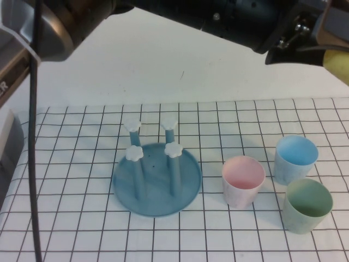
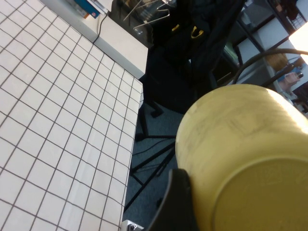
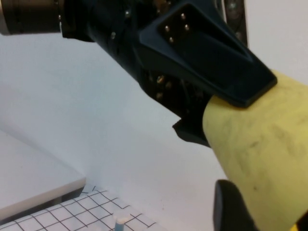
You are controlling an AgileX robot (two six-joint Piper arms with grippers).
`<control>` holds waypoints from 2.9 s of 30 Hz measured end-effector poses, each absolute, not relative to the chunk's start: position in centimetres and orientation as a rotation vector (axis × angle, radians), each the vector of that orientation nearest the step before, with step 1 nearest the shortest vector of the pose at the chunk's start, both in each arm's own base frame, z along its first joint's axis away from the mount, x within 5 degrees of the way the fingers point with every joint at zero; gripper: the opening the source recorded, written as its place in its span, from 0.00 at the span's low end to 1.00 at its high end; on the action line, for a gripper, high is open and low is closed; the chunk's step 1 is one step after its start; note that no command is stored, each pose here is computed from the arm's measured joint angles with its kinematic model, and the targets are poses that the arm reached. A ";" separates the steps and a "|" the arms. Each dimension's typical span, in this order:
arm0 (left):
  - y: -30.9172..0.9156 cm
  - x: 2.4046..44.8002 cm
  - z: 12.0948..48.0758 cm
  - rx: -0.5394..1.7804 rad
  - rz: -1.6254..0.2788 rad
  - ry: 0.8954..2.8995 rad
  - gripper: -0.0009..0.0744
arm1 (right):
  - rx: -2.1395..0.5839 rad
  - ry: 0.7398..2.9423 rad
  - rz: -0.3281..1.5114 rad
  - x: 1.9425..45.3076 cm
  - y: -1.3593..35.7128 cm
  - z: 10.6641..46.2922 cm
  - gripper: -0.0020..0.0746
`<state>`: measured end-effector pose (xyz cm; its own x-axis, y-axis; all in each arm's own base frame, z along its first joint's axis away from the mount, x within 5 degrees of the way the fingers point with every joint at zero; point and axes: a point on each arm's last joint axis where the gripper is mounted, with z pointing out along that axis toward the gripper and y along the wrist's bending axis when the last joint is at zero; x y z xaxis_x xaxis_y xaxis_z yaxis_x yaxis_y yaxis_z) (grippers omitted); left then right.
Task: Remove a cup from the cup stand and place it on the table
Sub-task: Hand over the cup, then place the cup on the table
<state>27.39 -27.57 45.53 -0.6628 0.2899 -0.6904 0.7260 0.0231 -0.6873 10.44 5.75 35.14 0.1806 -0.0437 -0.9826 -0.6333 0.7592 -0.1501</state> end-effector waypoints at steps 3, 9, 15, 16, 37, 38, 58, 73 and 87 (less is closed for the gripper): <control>-27.9 27.5 45.3 1.033 -1.712 1.944 0.75 | -0.617 1.341 0.457 10.4 5.7 35.2 0.33; -28.2 27.7 45.1 1.033 -1.750 1.917 0.75 | -0.649 1.325 0.427 10.5 5.8 35.1 0.14; -28.2 27.6 45.2 1.051 -1.755 1.890 0.75 | -0.671 1.305 0.425 10.4 5.9 35.2 0.11; -28.2 27.6 45.2 1.051 -1.755 1.890 0.75 | -0.674 1.303 0.421 10.4 5.9 35.2 0.11; -23.7 32.3 43.1 0.921 -1.411 2.089 0.63 | -0.593 1.382 0.331 11.7 5.0 34.7 0.05; -23.0 32.9 42.7 0.899 -1.340 2.138 0.51 | -0.581 1.414 0.354 12.0 5.0 34.5 0.05; -14.0 27.0 43.9 0.912 -0.534 2.312 0.01 | -1.016 2.146 0.521 22.5 6.4 37.6 0.05; -10.0 16.9 42.2 0.935 -0.516 2.320 0.01 | -1.679 2.313 0.441 21.9 17.6 30.1 0.05; -9.4 14.4 38.1 0.895 -0.581 2.368 0.01 | -1.881 2.437 0.240 25.1 21.8 20.6 0.05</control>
<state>14.41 -9.41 38.08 -0.6351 0.4670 -0.6152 0.6988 0.6868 -0.2000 25.11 21.84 20.57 -0.2570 -0.9567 -0.1371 -0.9650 0.2463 0.0900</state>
